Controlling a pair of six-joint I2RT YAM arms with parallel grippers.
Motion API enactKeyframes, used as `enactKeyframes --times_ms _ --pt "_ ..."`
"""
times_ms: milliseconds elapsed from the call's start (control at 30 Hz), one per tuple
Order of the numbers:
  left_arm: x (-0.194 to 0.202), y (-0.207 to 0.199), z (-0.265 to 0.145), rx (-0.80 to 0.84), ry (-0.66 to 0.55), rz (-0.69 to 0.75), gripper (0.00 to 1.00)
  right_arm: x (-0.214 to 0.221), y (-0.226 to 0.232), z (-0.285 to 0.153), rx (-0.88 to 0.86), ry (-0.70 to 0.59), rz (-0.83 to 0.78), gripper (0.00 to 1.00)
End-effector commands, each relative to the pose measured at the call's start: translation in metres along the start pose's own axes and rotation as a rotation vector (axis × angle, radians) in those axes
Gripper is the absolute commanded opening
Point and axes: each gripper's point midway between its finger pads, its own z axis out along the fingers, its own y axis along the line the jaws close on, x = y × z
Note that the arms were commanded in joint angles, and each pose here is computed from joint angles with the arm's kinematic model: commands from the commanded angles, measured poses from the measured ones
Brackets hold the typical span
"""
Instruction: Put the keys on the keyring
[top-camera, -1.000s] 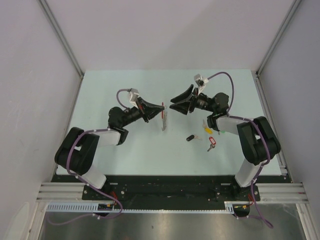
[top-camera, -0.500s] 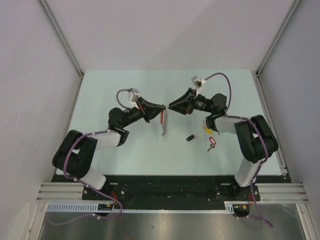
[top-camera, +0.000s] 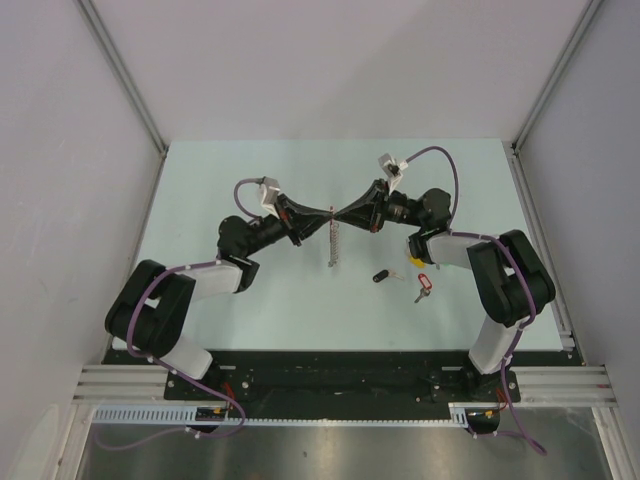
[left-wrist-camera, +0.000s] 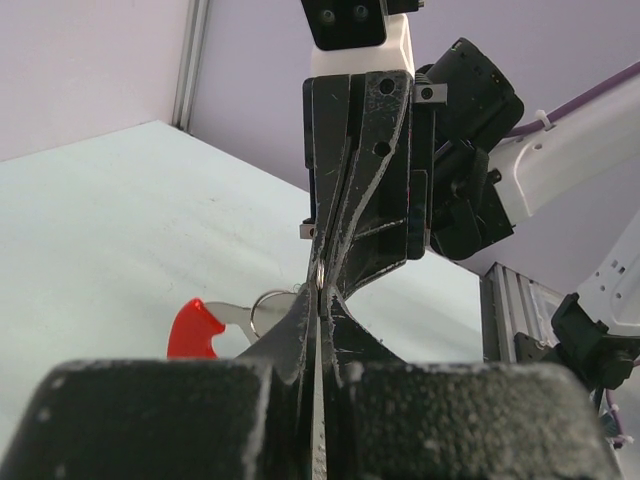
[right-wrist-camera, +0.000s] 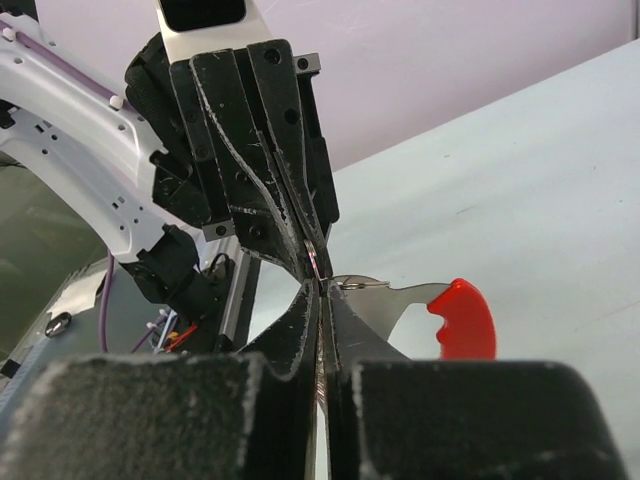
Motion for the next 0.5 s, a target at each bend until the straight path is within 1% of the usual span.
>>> enactKeyframes --times_ms 0,100,133,200,233,267,333,400,433,467 --pt "-0.074 -0.053 -0.001 0.182 -0.279 0.295 0.00 -0.025 0.025 0.002 -0.109 -0.067 -0.220 0.00" --pt "-0.068 -0.048 -0.003 0.161 -0.255 0.304 0.01 -0.027 0.027 0.000 -0.113 -0.063 -0.227 0.00" --pt "-0.067 -0.049 -0.005 0.161 -0.250 0.309 0.03 -0.027 0.028 -0.001 -0.115 -0.060 -0.228 0.00" --pt "-0.063 -0.043 -0.006 0.145 -0.225 0.313 0.10 -0.026 0.030 0.000 -0.122 -0.055 -0.223 0.00" --pt "-0.061 -0.042 -0.007 0.139 -0.216 0.317 0.20 -0.025 0.030 0.000 -0.122 -0.052 -0.223 0.00" --pt "-0.058 -0.040 -0.009 0.127 -0.200 0.323 0.24 -0.026 0.029 -0.002 -0.121 -0.050 -0.226 0.00" --pt "-0.056 -0.035 -0.014 0.109 -0.179 0.329 0.31 -0.024 0.028 -0.002 -0.117 -0.041 -0.216 0.00" --pt "-0.057 -0.030 -0.018 0.087 -0.158 0.350 0.34 -0.024 0.028 -0.002 -0.115 -0.026 -0.233 0.00" --pt "-0.055 -0.030 -0.020 0.090 -0.137 0.358 0.37 -0.020 0.024 -0.003 -0.096 -0.008 -0.205 0.00" --pt "-0.053 -0.028 -0.021 0.076 -0.104 0.373 0.38 -0.023 0.026 -0.002 -0.092 -0.003 -0.220 0.00"
